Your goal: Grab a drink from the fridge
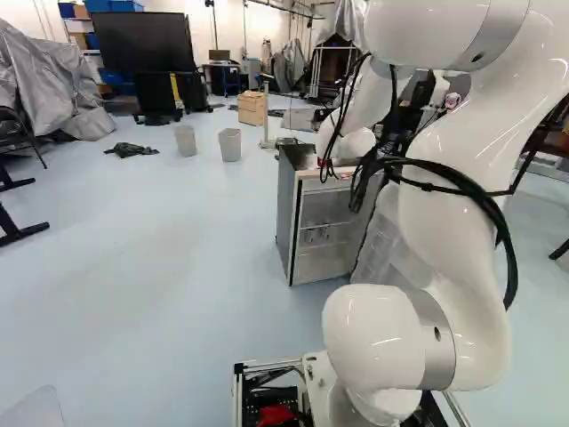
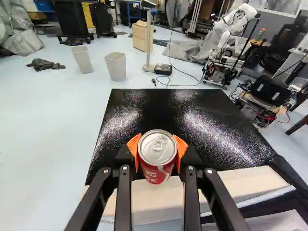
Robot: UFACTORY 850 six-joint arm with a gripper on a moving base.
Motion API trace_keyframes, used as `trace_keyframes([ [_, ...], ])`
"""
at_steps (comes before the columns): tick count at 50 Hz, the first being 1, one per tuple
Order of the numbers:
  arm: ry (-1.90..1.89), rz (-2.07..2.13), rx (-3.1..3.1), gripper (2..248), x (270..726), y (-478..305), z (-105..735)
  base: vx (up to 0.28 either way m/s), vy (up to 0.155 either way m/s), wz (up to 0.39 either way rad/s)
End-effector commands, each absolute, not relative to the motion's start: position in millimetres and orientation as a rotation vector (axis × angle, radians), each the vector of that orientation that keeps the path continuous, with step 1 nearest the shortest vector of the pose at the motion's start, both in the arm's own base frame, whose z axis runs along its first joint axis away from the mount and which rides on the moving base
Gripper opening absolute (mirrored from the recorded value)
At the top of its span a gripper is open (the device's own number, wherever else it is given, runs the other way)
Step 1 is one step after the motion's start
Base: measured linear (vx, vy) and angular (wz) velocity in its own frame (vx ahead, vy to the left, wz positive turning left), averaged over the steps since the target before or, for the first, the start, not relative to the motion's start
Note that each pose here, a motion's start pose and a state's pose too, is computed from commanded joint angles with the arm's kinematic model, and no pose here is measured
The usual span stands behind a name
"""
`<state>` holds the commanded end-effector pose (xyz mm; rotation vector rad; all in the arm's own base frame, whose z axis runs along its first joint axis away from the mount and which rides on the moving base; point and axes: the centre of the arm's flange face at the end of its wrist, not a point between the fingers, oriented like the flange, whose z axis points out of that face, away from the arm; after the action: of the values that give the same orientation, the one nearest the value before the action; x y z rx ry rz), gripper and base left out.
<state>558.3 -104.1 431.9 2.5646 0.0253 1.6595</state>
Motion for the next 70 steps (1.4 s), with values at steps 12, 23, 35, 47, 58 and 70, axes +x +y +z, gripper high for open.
trace_keyframes([
  [12,0.025,1.654,2.569,98,559,-104,429,0.0,0.0,0.0],
  [23,0.025,1.651,2.572,98,559,-104,428,0.0,0.0,0.0],
  [35,0.025,1.651,2.572,132,559,-104,428,0.0,0.0,0.0],
  [47,0.023,1.649,2.573,199,556,-104,428,0.0,0.0,0.0],
  [58,0.014,1.637,2.578,247,537,-104,429,0.0,0.0,0.0],
  [70,-0.015,1.621,2.576,247,515,-111,430,0.0,0.0,0.0],
])
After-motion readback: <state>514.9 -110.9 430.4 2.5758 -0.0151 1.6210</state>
